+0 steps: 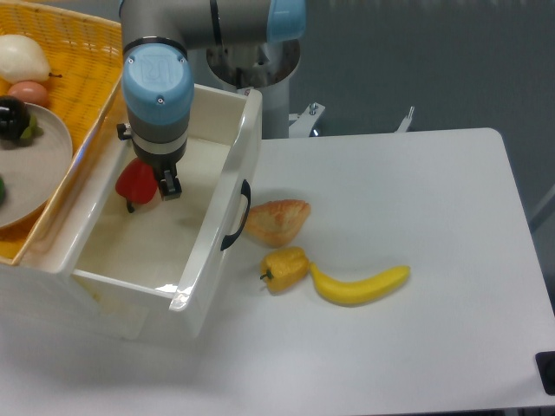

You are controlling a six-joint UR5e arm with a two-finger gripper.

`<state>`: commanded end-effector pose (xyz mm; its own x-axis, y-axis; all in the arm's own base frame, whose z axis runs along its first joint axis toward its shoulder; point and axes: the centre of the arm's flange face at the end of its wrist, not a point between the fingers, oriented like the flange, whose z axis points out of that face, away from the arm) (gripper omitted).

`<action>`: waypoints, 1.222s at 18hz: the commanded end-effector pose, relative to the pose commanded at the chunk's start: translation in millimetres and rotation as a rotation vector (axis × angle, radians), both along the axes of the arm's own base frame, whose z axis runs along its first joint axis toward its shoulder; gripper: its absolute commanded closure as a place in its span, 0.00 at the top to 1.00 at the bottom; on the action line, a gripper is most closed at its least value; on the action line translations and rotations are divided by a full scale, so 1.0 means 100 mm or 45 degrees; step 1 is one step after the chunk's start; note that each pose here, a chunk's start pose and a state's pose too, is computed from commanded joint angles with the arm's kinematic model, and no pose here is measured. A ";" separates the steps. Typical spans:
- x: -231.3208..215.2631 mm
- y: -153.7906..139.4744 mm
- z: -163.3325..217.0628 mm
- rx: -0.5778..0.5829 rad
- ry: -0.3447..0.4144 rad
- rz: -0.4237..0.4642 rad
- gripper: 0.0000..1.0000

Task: Place the red pepper in the upper white drawer
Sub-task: 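Open the gripper to release the red pepper into the drawer, then raise the open gripper out of the drawer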

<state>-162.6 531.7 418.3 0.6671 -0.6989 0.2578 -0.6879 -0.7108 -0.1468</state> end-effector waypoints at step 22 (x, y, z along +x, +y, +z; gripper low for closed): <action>-0.23 -0.14 0.57 0.181 0.124 0.091 1.00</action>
<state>-185.3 517.9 475.0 0.7335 -0.6735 0.0918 -0.6521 -0.7354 -0.1845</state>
